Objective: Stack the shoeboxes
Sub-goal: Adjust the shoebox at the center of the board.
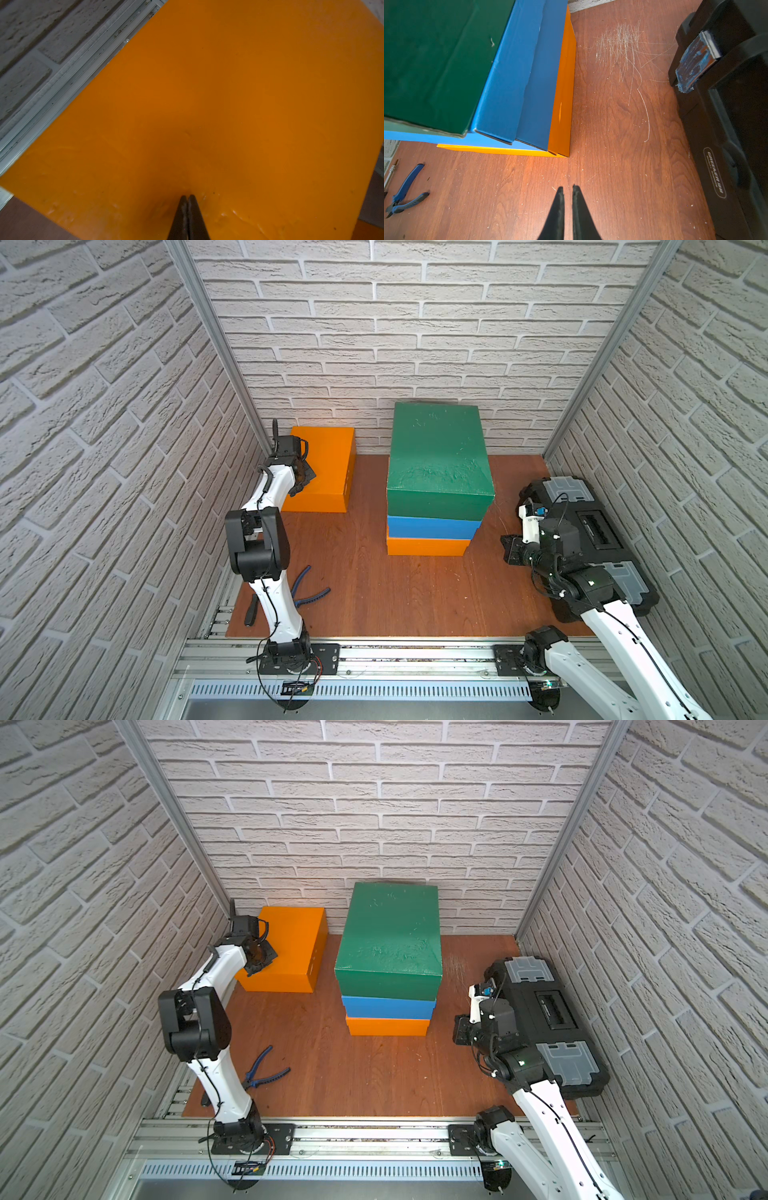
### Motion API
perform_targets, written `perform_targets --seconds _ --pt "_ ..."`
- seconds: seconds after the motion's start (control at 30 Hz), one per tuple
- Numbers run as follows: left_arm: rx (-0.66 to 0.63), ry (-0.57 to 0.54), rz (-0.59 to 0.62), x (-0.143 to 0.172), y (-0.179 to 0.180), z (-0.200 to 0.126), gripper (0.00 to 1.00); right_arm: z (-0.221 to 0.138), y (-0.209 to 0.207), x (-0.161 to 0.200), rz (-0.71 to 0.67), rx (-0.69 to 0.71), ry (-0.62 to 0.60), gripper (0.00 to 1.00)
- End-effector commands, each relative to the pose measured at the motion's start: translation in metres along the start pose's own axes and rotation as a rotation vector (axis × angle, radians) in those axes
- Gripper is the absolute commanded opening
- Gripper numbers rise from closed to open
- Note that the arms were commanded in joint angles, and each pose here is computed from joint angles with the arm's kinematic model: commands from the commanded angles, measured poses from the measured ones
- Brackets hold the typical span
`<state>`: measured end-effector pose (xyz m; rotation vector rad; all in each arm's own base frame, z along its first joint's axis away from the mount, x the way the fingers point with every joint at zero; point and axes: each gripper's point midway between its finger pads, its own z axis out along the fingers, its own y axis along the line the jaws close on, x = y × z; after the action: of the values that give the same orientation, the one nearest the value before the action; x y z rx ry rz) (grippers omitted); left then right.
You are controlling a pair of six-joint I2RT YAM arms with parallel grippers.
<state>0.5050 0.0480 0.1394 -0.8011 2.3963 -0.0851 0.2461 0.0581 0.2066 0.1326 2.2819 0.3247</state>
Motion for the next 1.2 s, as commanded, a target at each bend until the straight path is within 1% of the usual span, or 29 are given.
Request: perform_targets --seconds 0.0,0.27,0.53,0.73,0.9,1.0,1.1,1.17 --pt "-0.01 0.174 0.008 0.059 0.009 0.007 0.07 -0.003 0.009 -0.011 0.01 -0.035 -0.04 0.12" --pt "-0.006 0.193 0.008 0.081 0.013 -0.011 0.07 -0.008 0.015 -0.02 0.006 -0.052 -0.054 0.12" --pt "-0.01 0.18 0.031 0.096 0.015 -0.047 0.07 -0.01 0.027 -0.016 -0.018 -0.081 -0.035 0.12" --pt "-0.01 0.189 0.072 0.121 0.017 -0.069 0.07 -0.009 0.039 -0.011 -0.059 -0.101 -0.016 0.12" --pt "-0.011 0.207 0.081 0.143 0.026 -0.08 0.07 -0.017 0.06 -0.011 -0.125 -0.172 -0.015 0.13" --pt "0.004 0.18 0.087 0.134 0.022 -0.09 0.07 -0.018 0.07 -0.003 -0.171 -0.201 0.0 0.14" --pt "0.037 0.122 0.098 0.106 0.006 -0.107 0.08 -0.018 0.085 0.008 -0.227 -0.245 0.024 0.14" --pt "0.036 0.077 0.115 0.085 -0.003 -0.117 0.08 -0.018 0.093 0.017 -0.279 -0.254 0.038 0.15"
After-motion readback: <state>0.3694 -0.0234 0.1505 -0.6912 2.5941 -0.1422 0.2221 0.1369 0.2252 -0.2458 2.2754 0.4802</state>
